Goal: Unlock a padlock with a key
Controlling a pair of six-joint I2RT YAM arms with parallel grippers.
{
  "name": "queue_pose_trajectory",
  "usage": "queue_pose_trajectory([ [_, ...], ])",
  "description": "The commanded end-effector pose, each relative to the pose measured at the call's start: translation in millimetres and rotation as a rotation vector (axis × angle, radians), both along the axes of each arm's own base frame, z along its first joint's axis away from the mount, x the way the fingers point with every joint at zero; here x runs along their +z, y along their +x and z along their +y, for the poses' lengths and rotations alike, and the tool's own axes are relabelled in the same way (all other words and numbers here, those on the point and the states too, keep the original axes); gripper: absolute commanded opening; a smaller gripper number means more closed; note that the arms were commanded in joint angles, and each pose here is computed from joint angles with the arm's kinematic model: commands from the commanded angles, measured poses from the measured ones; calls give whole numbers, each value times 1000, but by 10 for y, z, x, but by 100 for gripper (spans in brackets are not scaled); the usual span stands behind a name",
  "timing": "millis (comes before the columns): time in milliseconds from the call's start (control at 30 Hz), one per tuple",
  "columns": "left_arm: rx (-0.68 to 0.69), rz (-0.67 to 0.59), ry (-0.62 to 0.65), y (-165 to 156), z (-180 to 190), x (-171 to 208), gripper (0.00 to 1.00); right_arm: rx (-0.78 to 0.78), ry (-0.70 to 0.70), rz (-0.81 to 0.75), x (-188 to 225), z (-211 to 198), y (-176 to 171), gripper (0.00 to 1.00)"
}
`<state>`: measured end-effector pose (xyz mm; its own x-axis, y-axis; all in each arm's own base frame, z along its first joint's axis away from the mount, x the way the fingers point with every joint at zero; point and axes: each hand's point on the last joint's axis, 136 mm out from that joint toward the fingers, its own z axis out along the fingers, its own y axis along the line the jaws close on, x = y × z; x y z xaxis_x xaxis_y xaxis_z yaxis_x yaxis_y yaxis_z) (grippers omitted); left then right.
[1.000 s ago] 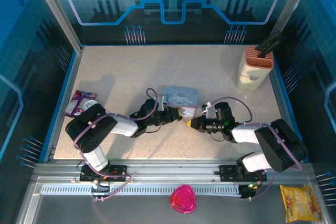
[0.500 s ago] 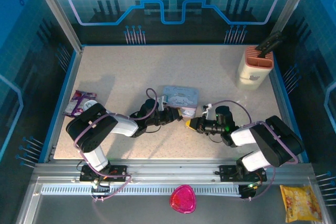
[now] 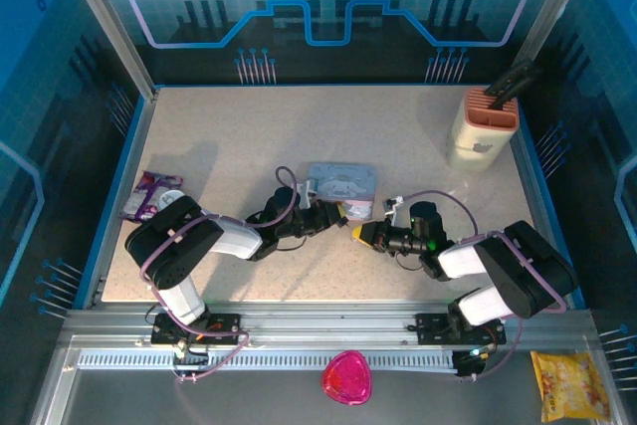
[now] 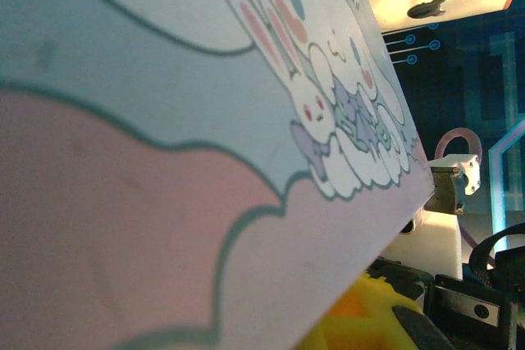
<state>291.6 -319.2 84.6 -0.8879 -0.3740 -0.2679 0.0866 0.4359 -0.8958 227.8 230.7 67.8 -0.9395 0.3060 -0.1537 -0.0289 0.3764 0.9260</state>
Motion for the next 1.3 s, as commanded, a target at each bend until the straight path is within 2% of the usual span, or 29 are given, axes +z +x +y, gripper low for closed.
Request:
queue_pose_trajectory([
  [0, -7, -57, -91, 81, -70, 283, 9, 2, 24, -35, 86, 27, -16, 0],
  [300, -7, -53, -103, 78, -80, 287, 9, -3, 27, -45, 143, 25, -2, 0],
  [733, -15, -33, -184, 45, -111, 394, 8, -12, 15, -60, 212, 19, 33, 0],
  [1267, -21, -45, -190, 3, -91, 467, 8, -37, 9, -79, 259, -14, 179, 0],
])
